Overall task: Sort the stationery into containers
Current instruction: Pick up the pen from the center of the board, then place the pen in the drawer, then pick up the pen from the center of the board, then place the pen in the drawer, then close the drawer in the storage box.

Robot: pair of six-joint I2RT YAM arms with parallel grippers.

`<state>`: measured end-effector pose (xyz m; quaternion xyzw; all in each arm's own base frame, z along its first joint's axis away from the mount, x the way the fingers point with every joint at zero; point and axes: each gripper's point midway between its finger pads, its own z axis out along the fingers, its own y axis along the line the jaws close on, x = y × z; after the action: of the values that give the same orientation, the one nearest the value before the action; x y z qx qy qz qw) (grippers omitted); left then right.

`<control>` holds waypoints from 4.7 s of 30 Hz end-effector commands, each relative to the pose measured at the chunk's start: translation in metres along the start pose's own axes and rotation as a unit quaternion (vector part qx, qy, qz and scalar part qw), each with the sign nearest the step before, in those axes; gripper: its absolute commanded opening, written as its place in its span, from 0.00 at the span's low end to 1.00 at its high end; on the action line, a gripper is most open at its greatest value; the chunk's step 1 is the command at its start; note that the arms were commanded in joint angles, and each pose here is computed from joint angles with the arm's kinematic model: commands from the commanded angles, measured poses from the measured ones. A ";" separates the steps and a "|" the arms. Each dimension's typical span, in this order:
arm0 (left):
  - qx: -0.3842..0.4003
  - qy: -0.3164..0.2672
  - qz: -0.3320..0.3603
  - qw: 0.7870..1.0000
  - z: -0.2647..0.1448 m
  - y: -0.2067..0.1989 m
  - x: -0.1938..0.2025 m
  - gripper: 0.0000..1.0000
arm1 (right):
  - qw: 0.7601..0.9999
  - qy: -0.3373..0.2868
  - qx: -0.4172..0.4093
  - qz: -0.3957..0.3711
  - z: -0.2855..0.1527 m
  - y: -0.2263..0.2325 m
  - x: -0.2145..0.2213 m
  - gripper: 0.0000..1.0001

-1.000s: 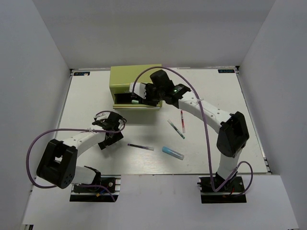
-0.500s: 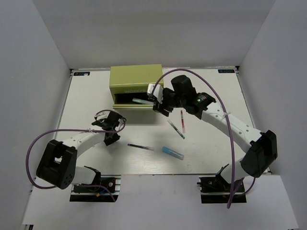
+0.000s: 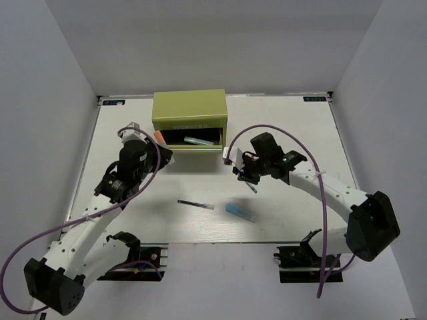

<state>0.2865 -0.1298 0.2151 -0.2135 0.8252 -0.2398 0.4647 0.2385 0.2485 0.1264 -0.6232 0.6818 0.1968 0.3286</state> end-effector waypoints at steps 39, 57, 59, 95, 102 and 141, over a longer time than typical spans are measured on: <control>0.031 -0.118 -0.261 0.958 0.116 -0.088 -0.030 0.55 | 0.999 -0.029 0.024 0.016 -0.010 -0.003 -0.001 0.41; 0.056 -0.037 -0.129 0.989 0.045 -0.092 -0.021 0.70 | 0.990 0.046 -0.131 0.026 0.035 0.055 0.040 0.60; 0.022 -0.009 -0.100 0.995 0.035 -0.059 0.000 0.76 | 0.990 0.052 -0.129 0.024 0.041 0.057 0.042 0.62; -0.057 0.059 -0.075 0.994 -0.030 0.056 0.077 0.86 | 0.996 0.049 -0.010 -0.070 0.040 0.040 0.009 0.06; -0.059 0.066 -0.079 0.993 -0.029 0.060 0.083 0.86 | 0.979 -0.085 0.060 -0.177 0.004 -0.023 -0.130 0.05; -0.065 0.062 -0.092 0.992 -0.028 0.068 0.089 0.86 | 0.953 -0.183 -0.025 -0.242 0.056 -0.063 -0.231 0.00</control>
<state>0.2100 -0.1221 0.1305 -0.3001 0.8451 -0.2416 0.3705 0.3540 0.4437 0.2095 -0.7109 0.4959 0.1621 0.4717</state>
